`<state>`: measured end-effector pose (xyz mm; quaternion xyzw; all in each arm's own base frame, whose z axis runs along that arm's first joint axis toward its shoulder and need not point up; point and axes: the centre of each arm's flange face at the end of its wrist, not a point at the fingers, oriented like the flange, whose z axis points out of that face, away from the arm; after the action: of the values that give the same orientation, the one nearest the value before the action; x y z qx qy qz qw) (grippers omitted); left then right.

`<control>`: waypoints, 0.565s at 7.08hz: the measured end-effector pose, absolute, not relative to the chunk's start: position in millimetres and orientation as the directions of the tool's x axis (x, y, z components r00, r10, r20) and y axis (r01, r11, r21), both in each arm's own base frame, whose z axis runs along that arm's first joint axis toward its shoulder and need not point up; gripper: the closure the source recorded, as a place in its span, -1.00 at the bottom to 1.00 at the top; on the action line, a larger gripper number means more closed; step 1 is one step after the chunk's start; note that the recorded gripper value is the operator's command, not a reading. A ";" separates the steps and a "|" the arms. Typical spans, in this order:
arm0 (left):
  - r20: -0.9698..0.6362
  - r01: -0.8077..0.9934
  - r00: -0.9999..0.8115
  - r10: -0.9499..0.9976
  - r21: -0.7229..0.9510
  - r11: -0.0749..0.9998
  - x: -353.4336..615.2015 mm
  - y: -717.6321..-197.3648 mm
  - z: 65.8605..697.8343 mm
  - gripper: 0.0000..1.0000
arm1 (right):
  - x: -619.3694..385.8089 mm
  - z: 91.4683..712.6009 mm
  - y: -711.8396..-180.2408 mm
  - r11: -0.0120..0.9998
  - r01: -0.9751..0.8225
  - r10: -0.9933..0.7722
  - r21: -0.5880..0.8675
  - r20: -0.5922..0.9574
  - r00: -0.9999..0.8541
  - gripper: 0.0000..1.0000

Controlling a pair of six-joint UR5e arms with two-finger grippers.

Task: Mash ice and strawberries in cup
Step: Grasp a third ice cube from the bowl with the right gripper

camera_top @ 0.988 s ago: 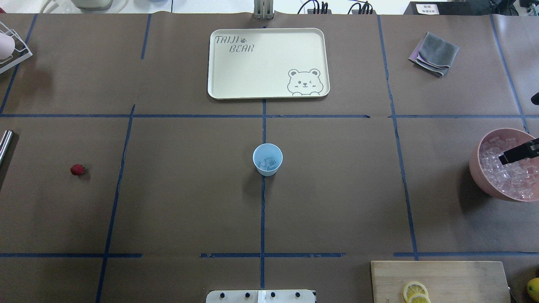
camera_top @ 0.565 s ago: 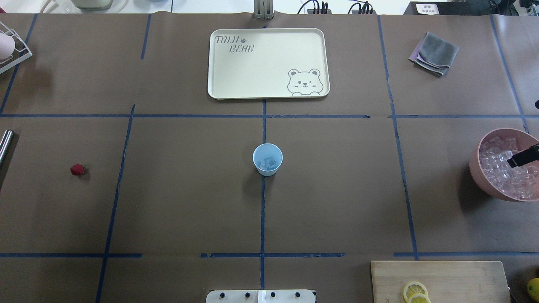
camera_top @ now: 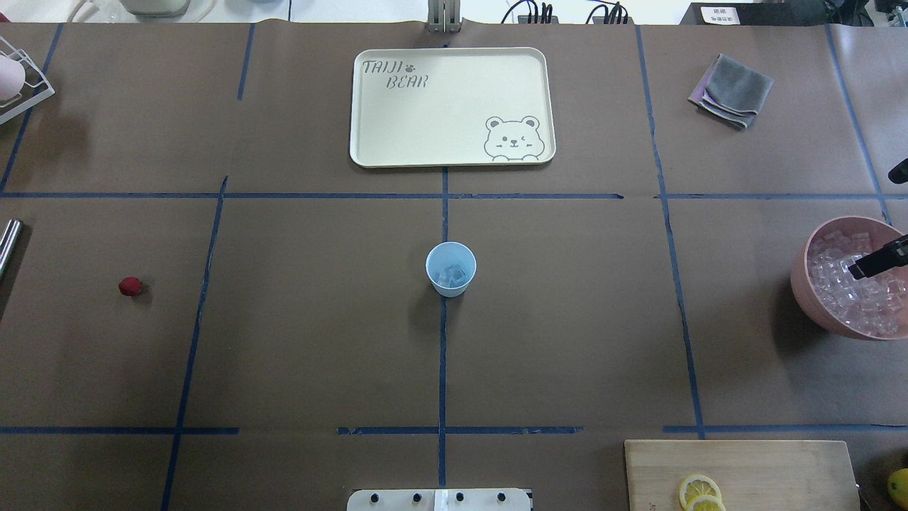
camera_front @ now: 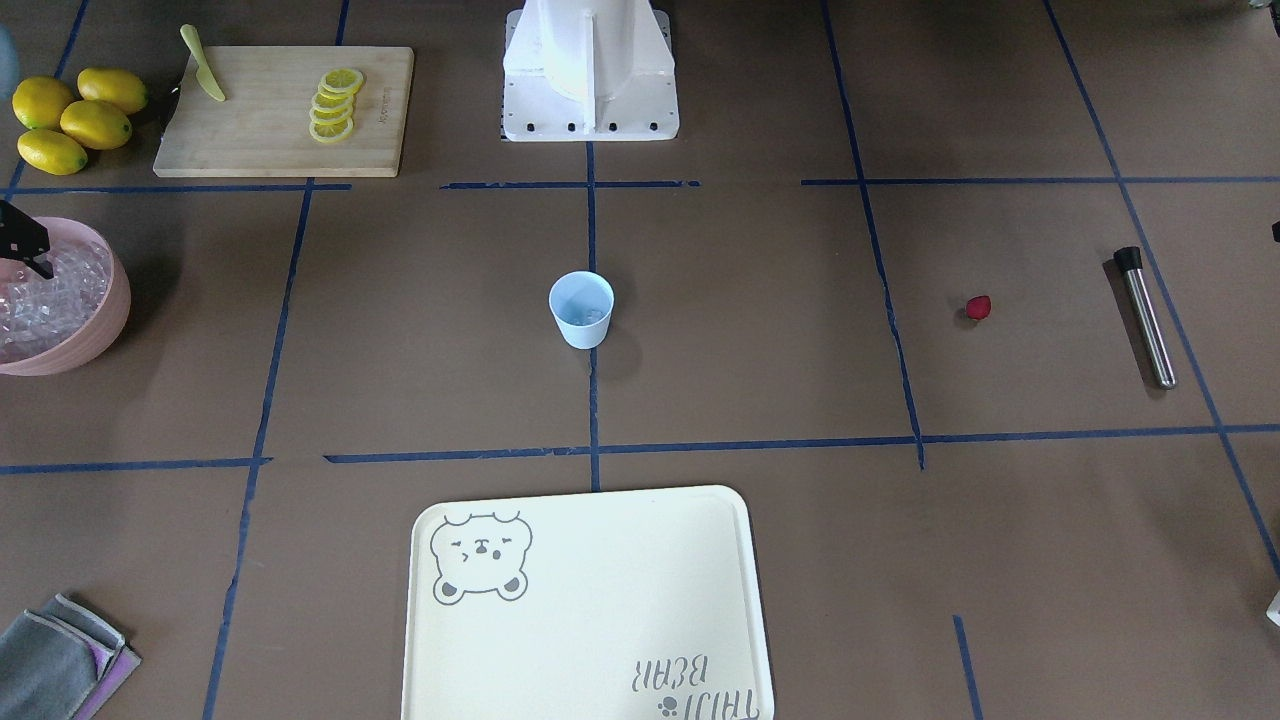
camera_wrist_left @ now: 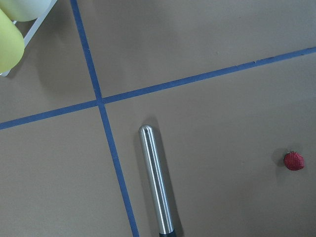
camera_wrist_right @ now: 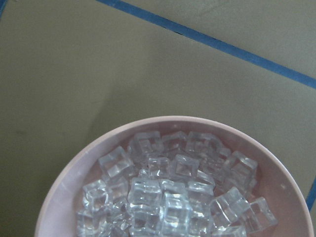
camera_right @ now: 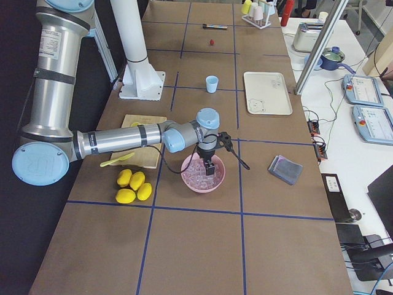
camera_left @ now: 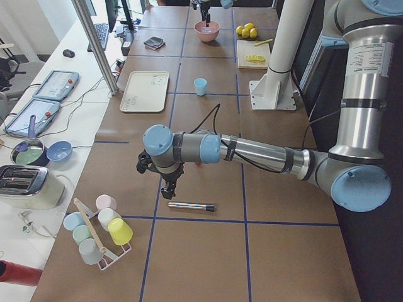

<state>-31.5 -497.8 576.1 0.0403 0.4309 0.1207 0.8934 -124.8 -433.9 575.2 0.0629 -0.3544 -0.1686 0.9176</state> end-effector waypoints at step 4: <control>-0.760 -0.181 0.599 0.252 0.178 0.967 -31.5 -497.7 575.3 -1.00 | -138.7 587.0 -435.6 0.935 0.290 -0.352 0.206 0.649 0.674 -0.81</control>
<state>-31.5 -497.7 575.3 0.0412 0.4308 0.1213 0.8933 -138.7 -435.6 587.0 0.0427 -0.3635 -0.1757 0.9139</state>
